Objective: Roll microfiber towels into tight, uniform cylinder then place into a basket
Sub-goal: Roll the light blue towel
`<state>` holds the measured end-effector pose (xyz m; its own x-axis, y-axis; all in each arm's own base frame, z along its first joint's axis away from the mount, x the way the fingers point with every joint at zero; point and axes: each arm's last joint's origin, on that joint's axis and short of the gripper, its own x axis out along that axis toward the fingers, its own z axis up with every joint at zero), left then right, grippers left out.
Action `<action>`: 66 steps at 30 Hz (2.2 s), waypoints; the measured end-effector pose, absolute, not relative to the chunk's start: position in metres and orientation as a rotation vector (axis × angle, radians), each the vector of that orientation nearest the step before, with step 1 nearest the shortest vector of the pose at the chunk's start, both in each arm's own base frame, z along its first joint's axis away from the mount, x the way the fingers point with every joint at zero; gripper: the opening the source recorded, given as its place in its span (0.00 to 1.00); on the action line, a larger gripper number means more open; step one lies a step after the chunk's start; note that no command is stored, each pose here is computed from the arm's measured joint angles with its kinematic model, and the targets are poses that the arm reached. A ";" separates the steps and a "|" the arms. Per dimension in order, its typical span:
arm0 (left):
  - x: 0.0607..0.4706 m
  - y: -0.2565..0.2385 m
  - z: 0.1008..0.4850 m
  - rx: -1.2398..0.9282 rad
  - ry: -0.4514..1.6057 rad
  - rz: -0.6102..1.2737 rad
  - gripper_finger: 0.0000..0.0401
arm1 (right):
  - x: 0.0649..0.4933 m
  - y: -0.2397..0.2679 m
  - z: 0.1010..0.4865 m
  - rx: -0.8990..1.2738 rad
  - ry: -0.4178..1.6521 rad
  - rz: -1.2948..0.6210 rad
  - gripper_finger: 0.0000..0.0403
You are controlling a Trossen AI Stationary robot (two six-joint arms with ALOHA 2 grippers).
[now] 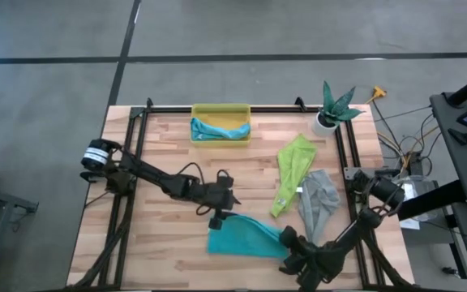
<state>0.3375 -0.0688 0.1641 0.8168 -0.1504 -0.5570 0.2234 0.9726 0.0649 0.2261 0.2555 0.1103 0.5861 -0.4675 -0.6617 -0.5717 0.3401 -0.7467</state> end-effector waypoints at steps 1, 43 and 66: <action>0.340 -0.066 0.162 0.123 0.589 -0.206 0.42 | 0.226 0.257 0.112 -1.311 0.996 0.074 0.05; 0.385 -0.080 0.126 0.044 0.834 -0.351 0.42 | 0.191 0.271 0.102 -1.291 0.864 -0.046 0.05; 0.372 -0.109 0.133 0.010 0.873 -0.371 0.42 | 0.189 0.259 0.095 -1.118 0.949 -0.098 0.05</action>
<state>0.3718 -0.1091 0.1331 0.5833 -0.3137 -0.7493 0.3217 0.9362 -0.1415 0.1888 0.2591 0.0947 0.6209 -0.5081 -0.5968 -0.3756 0.4754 -0.7956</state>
